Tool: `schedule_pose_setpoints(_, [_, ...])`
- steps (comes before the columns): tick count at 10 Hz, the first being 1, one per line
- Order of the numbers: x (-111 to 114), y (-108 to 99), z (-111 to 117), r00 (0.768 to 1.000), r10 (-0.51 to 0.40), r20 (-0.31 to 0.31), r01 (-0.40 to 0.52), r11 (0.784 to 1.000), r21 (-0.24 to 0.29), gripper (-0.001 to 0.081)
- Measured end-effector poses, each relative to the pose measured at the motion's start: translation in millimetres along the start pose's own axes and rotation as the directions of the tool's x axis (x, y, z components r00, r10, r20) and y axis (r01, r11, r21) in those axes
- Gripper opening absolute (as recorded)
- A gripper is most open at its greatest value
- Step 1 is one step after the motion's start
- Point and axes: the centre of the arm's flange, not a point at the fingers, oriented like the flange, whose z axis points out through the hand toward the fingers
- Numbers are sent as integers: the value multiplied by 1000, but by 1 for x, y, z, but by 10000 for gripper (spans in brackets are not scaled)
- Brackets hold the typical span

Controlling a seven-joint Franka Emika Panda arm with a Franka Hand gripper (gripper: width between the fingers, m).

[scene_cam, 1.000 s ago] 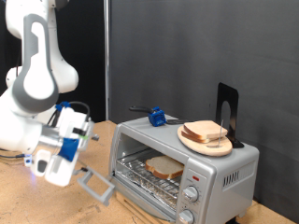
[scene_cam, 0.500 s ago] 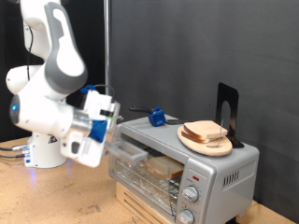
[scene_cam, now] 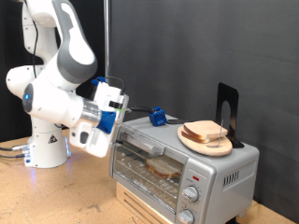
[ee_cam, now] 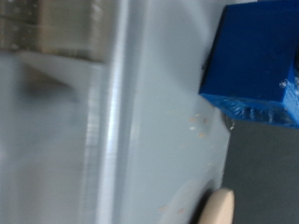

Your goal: Make a piece of toast with the oven

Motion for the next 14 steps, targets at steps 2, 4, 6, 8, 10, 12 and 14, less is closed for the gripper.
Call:
schedule_pose_setpoints(2, [5, 18, -32, 996, 41, -77, -39, 998, 39, 808])
schedule_pose_setpoints(4, [3, 22, -40, 995, 44, -93, -39, 998, 55, 808])
schedule_pose_setpoints(6, [0, 17, -45, 999, -5, 52, 0, 995, 96, 808])
schedule_pose_setpoints(8, [28, 10, -65, 998, 3, 67, -12, 991, 135, 808])
schedule_pose_setpoints(10, [59, 1, -70, 997, 60, 45, -67, 983, 169, 808])
schedule_pose_setpoints(12, [87, -7, -69, 996, 89, 8, -89, 976, 198, 808])
schedule_pose_setpoints(14, [84, -7, -66, 996, 86, 39, -92, 975, 204, 808])
